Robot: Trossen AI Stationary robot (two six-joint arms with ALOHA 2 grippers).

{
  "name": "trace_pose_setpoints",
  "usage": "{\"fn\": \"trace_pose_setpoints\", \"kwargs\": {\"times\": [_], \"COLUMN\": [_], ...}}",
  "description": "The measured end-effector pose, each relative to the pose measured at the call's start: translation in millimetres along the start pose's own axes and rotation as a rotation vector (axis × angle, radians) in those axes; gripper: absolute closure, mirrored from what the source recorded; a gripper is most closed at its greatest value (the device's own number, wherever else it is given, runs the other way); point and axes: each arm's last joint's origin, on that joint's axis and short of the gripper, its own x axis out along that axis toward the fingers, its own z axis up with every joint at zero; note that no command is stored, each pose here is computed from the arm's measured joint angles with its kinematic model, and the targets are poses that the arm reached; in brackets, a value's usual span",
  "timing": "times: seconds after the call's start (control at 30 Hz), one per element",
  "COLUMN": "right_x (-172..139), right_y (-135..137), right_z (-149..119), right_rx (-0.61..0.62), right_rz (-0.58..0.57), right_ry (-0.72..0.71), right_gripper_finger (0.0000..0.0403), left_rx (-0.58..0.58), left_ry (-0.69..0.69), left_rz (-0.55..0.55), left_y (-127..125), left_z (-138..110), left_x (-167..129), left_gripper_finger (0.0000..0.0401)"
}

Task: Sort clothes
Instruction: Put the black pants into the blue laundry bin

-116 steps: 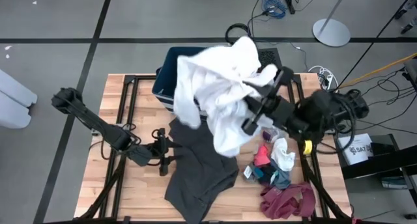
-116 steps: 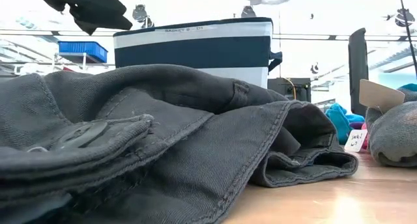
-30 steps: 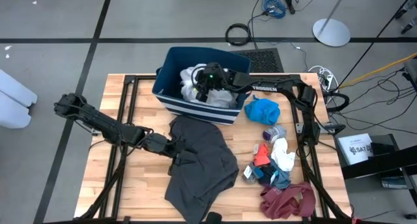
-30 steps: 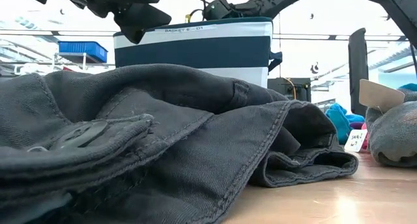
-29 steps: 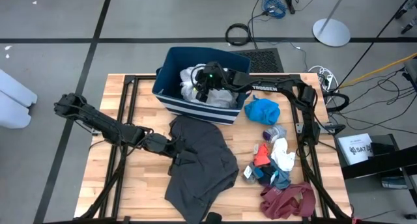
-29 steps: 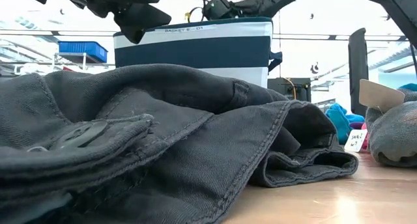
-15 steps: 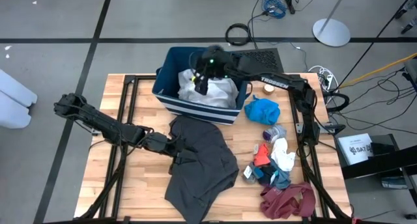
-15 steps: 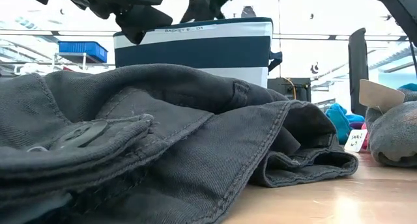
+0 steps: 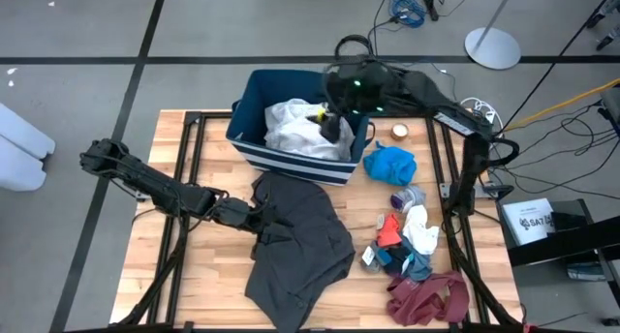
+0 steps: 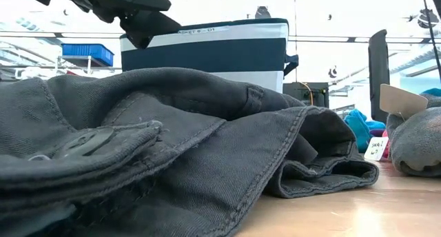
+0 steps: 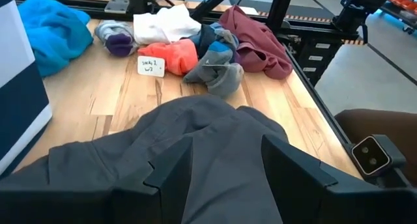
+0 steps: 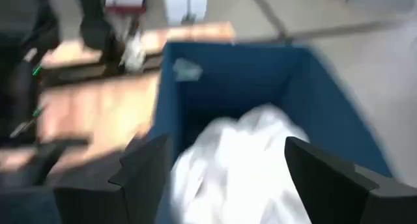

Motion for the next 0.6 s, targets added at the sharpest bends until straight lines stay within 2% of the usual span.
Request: {"fn": "trace_pose_setpoints", "kwargs": {"times": [0.13, 0.3, 0.43, 0.6], "right_x": [-18.2, -35.5, -44.9, -46.3], "right_y": [30.3, 86.0, 136.7, 199.2], "right_z": [-16.1, -32.8, -49.4, -89.6], "right_rx": [0.009, -0.061, -0.142, -0.191], "right_rz": [0.11, 0.197, 0.174, 0.108], "right_ry": [0.152, 0.271, 0.291, 0.33], "right_gripper_finger": [0.0117, 0.0117, 0.0117, 0.0117], "left_rx": [-0.021, -0.061, -0.076, -0.057], "left_ry": [0.005, 0.01, 0.033, 0.045], "left_rz": [-0.003, -0.024, -0.116, -0.189], "left_y": [-0.8, -1.5, -5.5, -19.4], "left_z": [-0.6, -0.7, -1.5, -4.1], "left_x": [0.0, 0.0, -0.4, -2.6], "left_gripper_finger": [0.021, 0.021, 0.021, 0.021]}}
